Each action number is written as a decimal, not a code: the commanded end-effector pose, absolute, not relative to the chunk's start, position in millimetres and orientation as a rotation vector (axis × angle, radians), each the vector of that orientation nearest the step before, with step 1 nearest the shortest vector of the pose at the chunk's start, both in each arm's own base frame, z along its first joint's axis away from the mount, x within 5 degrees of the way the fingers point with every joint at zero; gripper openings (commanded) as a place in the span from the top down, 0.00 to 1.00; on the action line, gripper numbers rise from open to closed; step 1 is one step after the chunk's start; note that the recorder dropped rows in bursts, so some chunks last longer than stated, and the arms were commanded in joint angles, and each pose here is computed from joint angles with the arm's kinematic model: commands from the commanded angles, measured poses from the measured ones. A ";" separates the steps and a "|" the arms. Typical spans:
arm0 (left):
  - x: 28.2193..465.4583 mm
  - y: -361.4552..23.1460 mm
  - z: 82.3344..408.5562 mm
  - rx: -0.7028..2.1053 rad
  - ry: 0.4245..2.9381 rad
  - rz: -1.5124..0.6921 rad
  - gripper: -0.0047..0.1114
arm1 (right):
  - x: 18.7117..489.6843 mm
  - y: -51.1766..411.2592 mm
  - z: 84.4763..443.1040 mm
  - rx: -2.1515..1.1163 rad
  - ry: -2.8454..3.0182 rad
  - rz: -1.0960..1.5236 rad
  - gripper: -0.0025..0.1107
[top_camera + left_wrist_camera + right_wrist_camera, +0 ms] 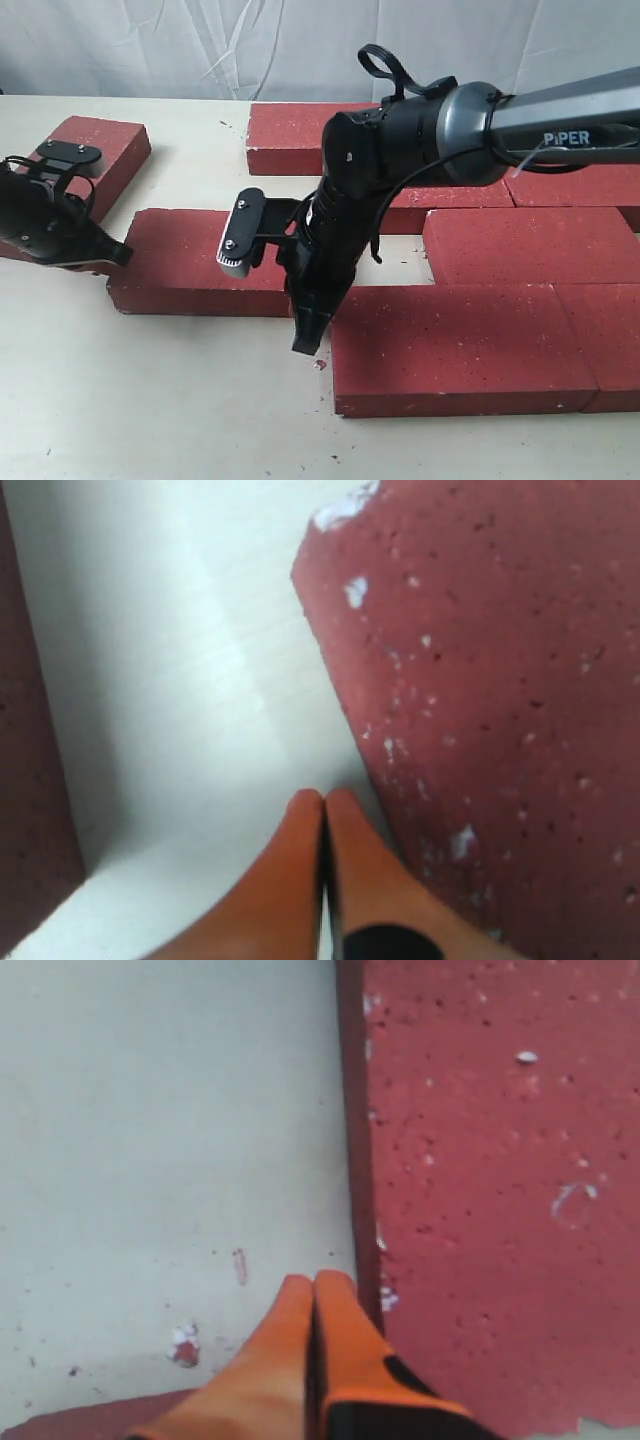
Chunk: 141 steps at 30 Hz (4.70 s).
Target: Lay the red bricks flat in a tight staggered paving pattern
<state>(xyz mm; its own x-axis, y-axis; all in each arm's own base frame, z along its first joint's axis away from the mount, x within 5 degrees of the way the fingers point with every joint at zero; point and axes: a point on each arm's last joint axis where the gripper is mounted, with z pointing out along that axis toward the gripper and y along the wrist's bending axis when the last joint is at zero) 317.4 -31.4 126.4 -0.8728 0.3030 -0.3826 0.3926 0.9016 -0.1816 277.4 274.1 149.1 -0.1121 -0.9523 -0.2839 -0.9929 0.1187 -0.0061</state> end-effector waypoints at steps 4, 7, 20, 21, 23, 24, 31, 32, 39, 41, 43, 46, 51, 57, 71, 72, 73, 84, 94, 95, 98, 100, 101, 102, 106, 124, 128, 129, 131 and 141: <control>318.6 -44.6 127.2 0.568 2.684 -0.391 0.96 | 282.7 268.3 147.8 -1.901 2.207 0.147 0.98; 319.5 -45.1 127.2 0.571 2.676 -0.374 0.96 | 281.7 267.6 147.5 -1.912 2.218 0.149 0.98; 319.8 -45.0 127.3 0.567 2.674 -0.372 0.96 | 271.8 264.6 201.0 -1.686 2.259 0.254 0.98; 319.7 -44.8 127.2 0.574 2.674 -0.368 0.96 | 270.5 263.8 203.2 -1.679 2.272 0.260 0.98; 319.6 -44.6 127.0 0.583 2.675 -0.363 0.96 | 269.6 263.1 205.4 -1.636 2.307 0.270 0.98; 319.6 -44.6 127.0 0.583 2.675 -0.363 0.96 | 269.7 263.6 205.5 -1.603 2.327 0.281 0.98; 319.6 -44.6 127.0 0.583 2.675 -0.363 0.96 | 263.1 263.3 204.8 -1.592 2.409 0.350 0.98; 319.6 -44.6 127.0 0.583 2.675 -0.363 0.96 | 262.4 263.7 204.8 -1.587 2.416 0.364 0.98; 319.9 -44.4 127.1 0.581 2.673 -0.359 0.96 | 260.9 268.2 198.3 -1.620 2.407 0.429 0.98; 319.9 -44.4 127.1 0.581 2.673 -0.359 0.96 | 261.1 270.1 191.8 -1.647 2.406 0.447 0.98; 319.9 -44.4 127.1 0.581 2.673 -0.359 0.96 | 261.4 273.0 181.9 -1.681 2.404 0.474 0.98; 319.9 -44.4 127.1 0.581 2.673 -0.359 0.96 | 262.4 279.1 165.2 -1.754 2.357 0.519 0.98; 319.9 -44.4 127.1 0.581 2.673 -0.359 0.96 | 267.8 281.0 143.2 -1.864 2.281 0.468 0.98; 319.7 -44.5 127.0 0.582 2.674 -0.361 0.96 | 272.6 280.8 137.2 -1.872 2.252 0.407 0.98; 319.9 -44.4 127.1 0.581 2.673 -0.359 0.96 | 275.7 277.2 136.0 -1.930 2.209 0.320 0.98; 319.9 -44.4 127.1 0.581 2.673 -0.359 0.96 | 276.5 277.0 136.0 -1.933 2.201 0.308 0.98; 319.9 -44.4 127.1 0.581 2.673 -0.359 0.96 | 277.5 276.6 135.2 -1.941 2.190 0.291 0.98; 320.5 -43.1 127.0 0.585 2.669 -0.344 0.96 | 290.2 261.8 133.7 -1.879 2.269 0.130 0.98; 322.6 -41.3 127.1 0.582 2.654 -0.308 0.96 | 288.1 262.6 150.6 -1.729 2.338 0.277 0.98; 322.9 -41.1 127.2 0.580 2.651 -0.302 0.96 | 286.2 263.4 155.3 -1.711 2.345 0.309 0.98; 322.9 -41.1 127.2 0.580 2.651 -0.302 0.96 | 272.7 264.5 169.5 -1.724 2.391 0.471 0.98; 323.5 -40.7 127.3 0.577 2.648 -0.295 0.96 | 264.4 262.0 172.1 -1.850 2.374 0.525 0.98; 323.9 -40.0 127.2 0.587 2.643 -0.279 0.96 | 261.6 257.7 172.1 -1.921 2.381 0.501 0.98; 323.7 -39.5 127.0 0.605 2.643 -0.270 0.96 | 262.5 251.7 173.0 -1.950 2.400 0.445 0.98; 323.6 -38.8 129.0 0.615 2.637 -0.255 0.96 | 269.6 246.9 184.9 -1.747 2.481 0.411 0.98; 324.2 -37.2 137.1 0.635 2.603 -0.215 0.96 | 316.2 189.3 206.2 -1.371 2.538 0.308 0.98; 324.2 -37.2 137.1 0.633 2.604 -0.215 0.96 | 317.1 184.9 199.8 -1.344 2.539 0.293 0.98; 324.2 -37.2 137.1 0.630 2.604 -0.215 0.96 | 317.6 184.5 197.6 -1.334 2.528 0.283 0.98; 324.6 -36.8 137.2 0.633 2.601 -0.206 0.96 | 319.6 184.7 196.0 -1.312 2.505 0.271 0.98; 324.3 -35.6 136.7 0.681 2.597 -0.178 0.96 | 319.5 186.2 192.2 -1.260 2.501 0.300 0.98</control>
